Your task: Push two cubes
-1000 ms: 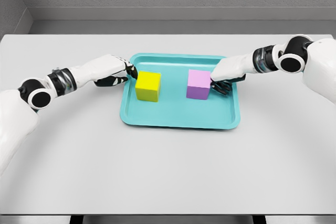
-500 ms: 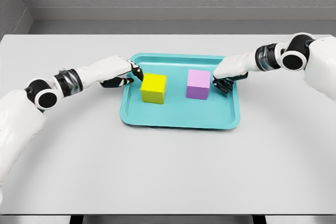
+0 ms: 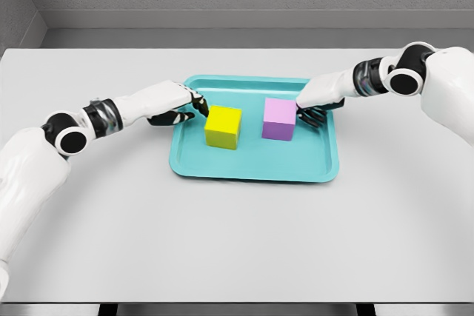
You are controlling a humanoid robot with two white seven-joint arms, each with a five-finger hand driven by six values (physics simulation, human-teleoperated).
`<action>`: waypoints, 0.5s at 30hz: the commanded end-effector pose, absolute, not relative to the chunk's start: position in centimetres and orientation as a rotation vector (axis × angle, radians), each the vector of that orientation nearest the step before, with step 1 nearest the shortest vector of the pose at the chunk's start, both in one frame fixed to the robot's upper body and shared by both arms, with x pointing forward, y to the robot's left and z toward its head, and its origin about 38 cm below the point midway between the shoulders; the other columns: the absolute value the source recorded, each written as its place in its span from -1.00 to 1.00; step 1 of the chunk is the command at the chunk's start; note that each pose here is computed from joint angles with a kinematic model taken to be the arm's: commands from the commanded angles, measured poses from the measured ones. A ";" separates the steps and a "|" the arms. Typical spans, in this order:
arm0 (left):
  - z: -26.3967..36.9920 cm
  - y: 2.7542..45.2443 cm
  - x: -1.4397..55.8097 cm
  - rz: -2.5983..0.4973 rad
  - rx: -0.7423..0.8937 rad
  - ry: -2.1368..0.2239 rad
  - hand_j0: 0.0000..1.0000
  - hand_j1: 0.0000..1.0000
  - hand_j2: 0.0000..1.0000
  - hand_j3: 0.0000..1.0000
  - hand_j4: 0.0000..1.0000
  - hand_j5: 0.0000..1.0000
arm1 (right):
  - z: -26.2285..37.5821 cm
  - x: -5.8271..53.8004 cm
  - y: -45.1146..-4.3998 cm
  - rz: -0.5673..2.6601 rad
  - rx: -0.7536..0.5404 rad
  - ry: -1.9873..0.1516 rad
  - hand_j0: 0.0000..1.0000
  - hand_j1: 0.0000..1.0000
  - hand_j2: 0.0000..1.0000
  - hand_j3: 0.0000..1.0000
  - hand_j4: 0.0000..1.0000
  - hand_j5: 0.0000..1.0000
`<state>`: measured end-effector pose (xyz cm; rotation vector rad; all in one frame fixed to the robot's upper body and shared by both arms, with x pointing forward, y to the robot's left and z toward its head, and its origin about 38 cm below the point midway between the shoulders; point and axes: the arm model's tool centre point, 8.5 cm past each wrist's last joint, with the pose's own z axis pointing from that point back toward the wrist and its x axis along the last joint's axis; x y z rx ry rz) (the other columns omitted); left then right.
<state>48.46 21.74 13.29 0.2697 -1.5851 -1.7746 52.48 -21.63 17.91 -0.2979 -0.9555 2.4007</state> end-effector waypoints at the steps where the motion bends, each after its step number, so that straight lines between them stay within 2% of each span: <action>1: 13.5 22.7 48.6 -1.762 0.286 -1.580 0.04 0.04 0.04 0.04 0.04 0.04 | 17.9 52.5 -21.2 2.402 -0.293 -0.964 -0.72 -0.72 -0.72 -0.72 -0.72 -0.72; 4: 14.1 24.0 48.8 -1.751 0.312 -1.576 0.04 0.04 0.04 0.04 0.04 0.04 | 17.9 52.5 -20.9 2.407 -0.291 -0.968 -0.72 -0.72 -0.72 -0.72 -0.72 -0.72; 11: 16.0 22.0 47.9 -1.777 0.296 -1.672 0.02 0.02 0.02 0.02 0.02 0.02 | 18.0 52.4 -20.6 2.411 -0.288 -0.973 -0.72 -0.72 -0.72 -0.72 -0.72 -0.72; 15: 15.1 22.7 47.4 -1.790 0.298 -1.638 0.02 0.02 0.02 0.02 0.02 0.02 | 18.0 52.4 -20.2 2.417 -0.284 -0.980 -0.72 -0.72 -0.72 -0.72 -0.72 -0.72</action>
